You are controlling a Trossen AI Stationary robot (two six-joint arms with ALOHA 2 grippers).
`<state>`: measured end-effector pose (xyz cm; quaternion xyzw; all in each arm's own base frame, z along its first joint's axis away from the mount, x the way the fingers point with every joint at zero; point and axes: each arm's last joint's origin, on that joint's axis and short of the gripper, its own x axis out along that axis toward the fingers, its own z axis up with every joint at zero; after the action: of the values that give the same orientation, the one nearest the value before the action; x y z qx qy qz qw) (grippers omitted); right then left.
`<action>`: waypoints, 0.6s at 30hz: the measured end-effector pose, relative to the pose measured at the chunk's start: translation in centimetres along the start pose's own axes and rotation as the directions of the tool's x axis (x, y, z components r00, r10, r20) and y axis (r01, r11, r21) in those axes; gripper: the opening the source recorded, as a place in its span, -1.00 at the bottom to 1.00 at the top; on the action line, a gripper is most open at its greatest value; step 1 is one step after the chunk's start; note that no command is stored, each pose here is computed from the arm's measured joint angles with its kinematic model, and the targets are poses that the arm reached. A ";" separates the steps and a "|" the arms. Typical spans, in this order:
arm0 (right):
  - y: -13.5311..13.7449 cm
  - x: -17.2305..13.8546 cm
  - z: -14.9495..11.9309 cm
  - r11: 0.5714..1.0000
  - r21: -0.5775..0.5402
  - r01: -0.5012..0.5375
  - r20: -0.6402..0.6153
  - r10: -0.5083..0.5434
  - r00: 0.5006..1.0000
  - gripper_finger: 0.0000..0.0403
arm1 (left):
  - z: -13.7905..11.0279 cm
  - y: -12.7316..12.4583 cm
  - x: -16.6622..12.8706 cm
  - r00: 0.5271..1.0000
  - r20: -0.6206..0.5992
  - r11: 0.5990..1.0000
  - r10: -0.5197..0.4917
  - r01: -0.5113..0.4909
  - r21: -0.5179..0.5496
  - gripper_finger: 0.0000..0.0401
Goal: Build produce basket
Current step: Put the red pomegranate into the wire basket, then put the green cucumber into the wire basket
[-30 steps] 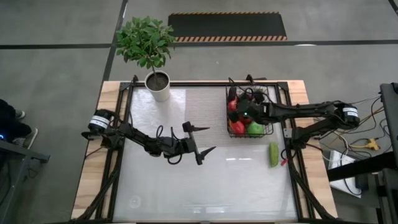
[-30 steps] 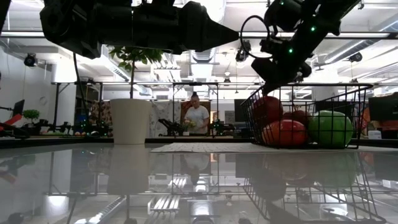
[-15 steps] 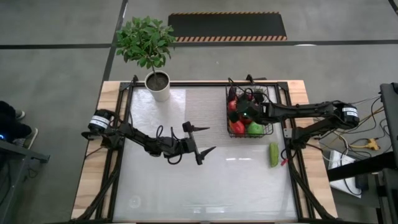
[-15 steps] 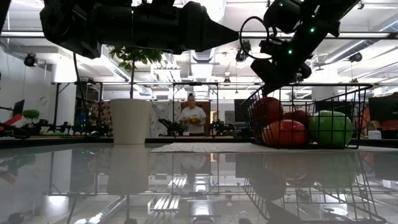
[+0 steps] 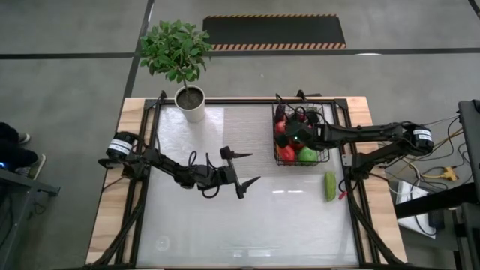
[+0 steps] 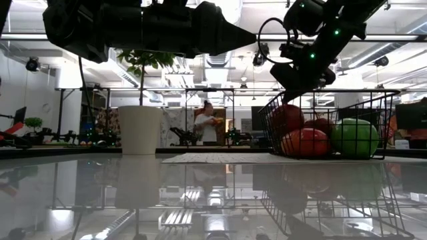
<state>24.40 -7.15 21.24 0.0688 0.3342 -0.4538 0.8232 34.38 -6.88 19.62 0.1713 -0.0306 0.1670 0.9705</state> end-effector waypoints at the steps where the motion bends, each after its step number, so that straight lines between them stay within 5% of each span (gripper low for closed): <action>1: 0.0 0.0 0.0 1.000 0.000 0.002 0.001 -0.002 1.000 -0.96 | 0.0 0.0 0.0 1.000 0.000 1.000 0.000 0.000 0.000 0.96; 18: -1.2 -2.1 1.0 0.999 0.030 -0.032 0.058 0.030 0.998 -0.96 | 0.0 0.0 0.0 1.000 0.000 1.000 0.000 0.000 0.001 0.96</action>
<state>23.17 -6.82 23.55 0.0736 0.3023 -0.4479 0.8382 34.38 -6.89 19.62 0.1717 -0.0307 0.1669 0.9704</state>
